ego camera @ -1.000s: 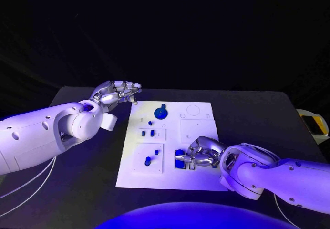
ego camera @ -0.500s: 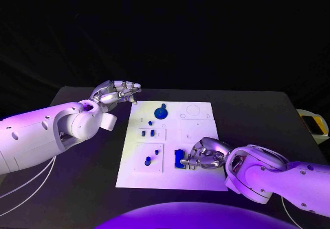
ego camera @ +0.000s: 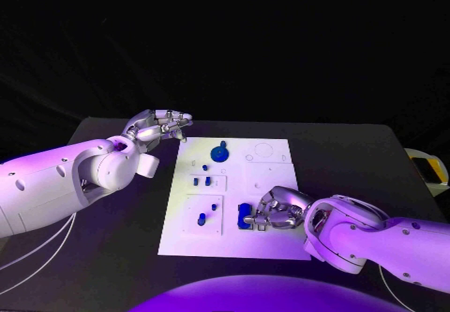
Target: Assemble the parts on the task board
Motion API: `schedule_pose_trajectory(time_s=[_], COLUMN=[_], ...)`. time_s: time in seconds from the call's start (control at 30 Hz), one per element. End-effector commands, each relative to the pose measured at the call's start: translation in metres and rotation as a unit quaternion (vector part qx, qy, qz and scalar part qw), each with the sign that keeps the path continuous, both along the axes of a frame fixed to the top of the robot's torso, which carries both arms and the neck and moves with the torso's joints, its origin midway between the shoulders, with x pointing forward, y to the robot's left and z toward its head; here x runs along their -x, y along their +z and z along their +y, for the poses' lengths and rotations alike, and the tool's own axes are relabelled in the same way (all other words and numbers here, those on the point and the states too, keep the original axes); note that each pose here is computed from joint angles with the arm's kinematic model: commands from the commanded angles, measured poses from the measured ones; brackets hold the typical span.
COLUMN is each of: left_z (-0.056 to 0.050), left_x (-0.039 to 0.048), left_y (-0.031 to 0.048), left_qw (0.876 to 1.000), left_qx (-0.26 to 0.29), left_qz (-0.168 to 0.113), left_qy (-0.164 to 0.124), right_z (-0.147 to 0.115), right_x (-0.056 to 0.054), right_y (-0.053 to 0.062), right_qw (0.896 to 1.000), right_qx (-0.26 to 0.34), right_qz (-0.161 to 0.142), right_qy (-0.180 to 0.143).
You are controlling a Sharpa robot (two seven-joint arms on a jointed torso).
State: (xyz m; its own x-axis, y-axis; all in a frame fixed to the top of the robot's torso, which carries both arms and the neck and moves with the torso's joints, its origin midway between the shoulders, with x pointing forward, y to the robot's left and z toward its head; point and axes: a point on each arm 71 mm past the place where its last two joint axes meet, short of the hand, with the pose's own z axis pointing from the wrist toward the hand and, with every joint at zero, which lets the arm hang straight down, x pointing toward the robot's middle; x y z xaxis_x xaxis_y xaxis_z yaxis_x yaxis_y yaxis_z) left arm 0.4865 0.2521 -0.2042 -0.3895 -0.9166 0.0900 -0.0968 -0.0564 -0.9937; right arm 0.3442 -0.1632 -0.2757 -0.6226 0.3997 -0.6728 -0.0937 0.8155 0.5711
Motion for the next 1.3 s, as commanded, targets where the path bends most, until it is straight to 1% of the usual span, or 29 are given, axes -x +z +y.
schedule_pose_trajectory(time_s=[0.03,0.37,0.63,0.8,0.93,1.0,1.1,1.2,1.3], left_z=[-0.003,-0.002,-0.002,-0.002,-0.001,-0.001,-0.002,-0.002,-0.004], left_x=[0.0006,0.0006,0.0005,0.0004,0.0003,0.0003,0.0002,0.0004,0.0009], left_y=[0.0012,0.0012,0.0012,0.0011,0.0011,0.0010,0.0010,0.0011,0.0013], left_qw=[1.000,1.000,1.000,1.000,1.000,1.000,1.000,1.000,1.000], left_qx=[0.005,0.004,0.004,0.004,0.004,0.004,0.004,0.004,0.005], left_qz=[-0.003,-0.003,-0.003,-0.003,-0.003,-0.003,-0.003,-0.004,-0.004], left_qy=[-0.008,-0.008,-0.007,-0.007,-0.007,-0.006,-0.007,-0.008,-0.009], right_z=[0.000,0.000,-0.002,-0.007,-0.017,-0.028,-0.044,-0.059,-0.074], right_x=[0.000,-0.001,-0.001,-0.001,-0.002,-0.006,-0.010,-0.012,-0.011], right_y=[-0.004,-0.004,-0.002,0.004,0.012,0.018,0.024,0.026,0.026], right_qw=[1.000,1.000,1.000,0.999,0.998,0.998,0.997,0.996,0.994], right_qx=[0.017,0.027,0.021,-0.003,-0.017,-0.016,-0.004,0.016,0.043], right_qz=[0.002,-0.008,-0.015,-0.033,-0.050,-0.057,-0.065,-0.072,-0.082], right_qy=[0.013,0.014,0.012,-0.005,-0.022,-0.032,-0.043,-0.048,-0.052])
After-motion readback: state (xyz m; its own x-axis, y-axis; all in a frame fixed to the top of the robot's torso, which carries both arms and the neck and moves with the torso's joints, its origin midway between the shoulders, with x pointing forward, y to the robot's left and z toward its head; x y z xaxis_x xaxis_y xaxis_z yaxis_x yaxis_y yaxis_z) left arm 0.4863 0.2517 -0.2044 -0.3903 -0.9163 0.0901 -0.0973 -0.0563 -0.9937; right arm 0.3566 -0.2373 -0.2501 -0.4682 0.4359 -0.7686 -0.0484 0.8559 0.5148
